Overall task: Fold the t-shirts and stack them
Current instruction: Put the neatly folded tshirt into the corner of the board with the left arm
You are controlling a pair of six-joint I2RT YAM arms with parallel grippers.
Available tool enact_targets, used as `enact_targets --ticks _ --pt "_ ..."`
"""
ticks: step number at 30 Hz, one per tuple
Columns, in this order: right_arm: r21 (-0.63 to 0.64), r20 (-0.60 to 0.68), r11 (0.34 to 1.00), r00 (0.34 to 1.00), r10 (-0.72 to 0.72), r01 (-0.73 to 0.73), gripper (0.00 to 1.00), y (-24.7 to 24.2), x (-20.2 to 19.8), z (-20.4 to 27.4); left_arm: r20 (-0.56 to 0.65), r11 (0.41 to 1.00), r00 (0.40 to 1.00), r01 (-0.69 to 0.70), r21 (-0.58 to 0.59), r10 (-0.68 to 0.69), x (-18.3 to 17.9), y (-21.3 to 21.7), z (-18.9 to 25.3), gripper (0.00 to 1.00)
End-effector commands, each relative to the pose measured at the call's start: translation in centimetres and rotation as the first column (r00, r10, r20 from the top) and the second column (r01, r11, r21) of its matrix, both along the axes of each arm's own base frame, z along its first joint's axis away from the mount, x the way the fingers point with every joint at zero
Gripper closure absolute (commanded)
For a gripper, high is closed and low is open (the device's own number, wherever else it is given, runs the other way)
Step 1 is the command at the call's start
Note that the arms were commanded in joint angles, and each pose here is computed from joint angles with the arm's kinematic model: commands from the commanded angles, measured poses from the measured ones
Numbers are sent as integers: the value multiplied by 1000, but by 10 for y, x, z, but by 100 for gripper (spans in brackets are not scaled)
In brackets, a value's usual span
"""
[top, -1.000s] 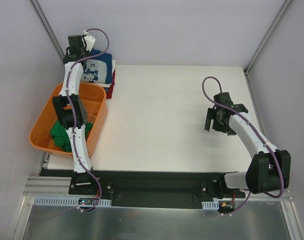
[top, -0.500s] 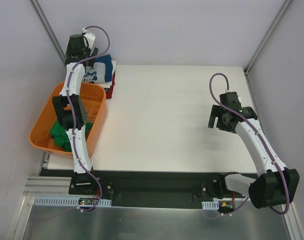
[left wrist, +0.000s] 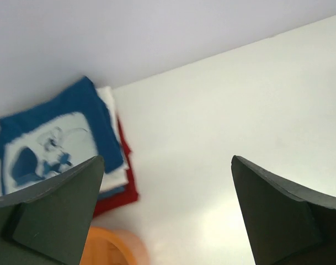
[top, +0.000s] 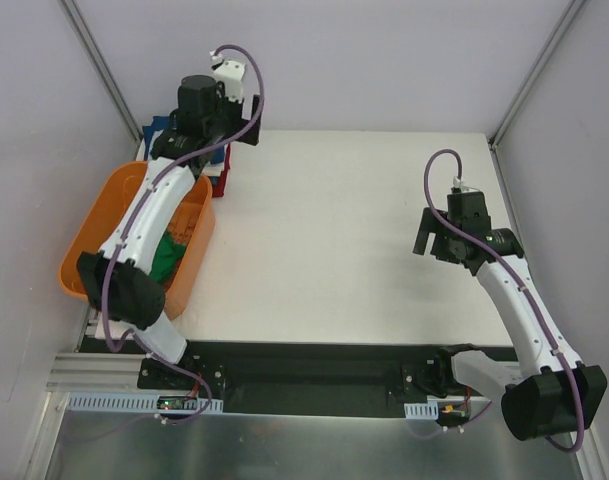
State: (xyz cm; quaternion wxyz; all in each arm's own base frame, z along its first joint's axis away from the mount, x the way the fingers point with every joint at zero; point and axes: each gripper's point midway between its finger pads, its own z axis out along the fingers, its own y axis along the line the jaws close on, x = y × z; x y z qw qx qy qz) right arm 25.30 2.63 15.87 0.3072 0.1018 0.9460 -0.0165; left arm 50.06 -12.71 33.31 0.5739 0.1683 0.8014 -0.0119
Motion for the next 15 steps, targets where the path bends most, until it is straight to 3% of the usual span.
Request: enact_targets --ticks 1,2,4,5,7,8,10,15 --pt "40 114 999 993 30 -35 4 7 9 10 -107 912 990 43 -407 -94 -71 -29 19 1" --pt "45 123 998 992 31 -36 4 8 11 8 -184 883 975 21 -468 -121 -86 -37 -2 1" --pt "66 129 996 991 44 -53 4 12 9 7 -200 856 962 56 -515 -183 -116 -52 -4 1" --pt "75 128 995 991 49 -59 4 14 8 6 -263 860 952 1 -511 -157 -127 -54 -30 1" --pt "113 149 990 987 66 -84 4 22 7 10 -271 865 949 1 -502 -159 -155 -63 -40 1" --pt "127 145 987 986 77 -96 4 25 5 6 -336 877 937 -82 -473 -93 -164 -55 -73 1" --pt "142 163 984 983 85 -109 4 28 5 6 -388 889 918 -114 -444 -77 -196 -54 -108 0" --pt "185 154 977 985 81 -109 4 34 -2 -12 -456 873 889 -254 -416 41 -246 -30 -168 1"
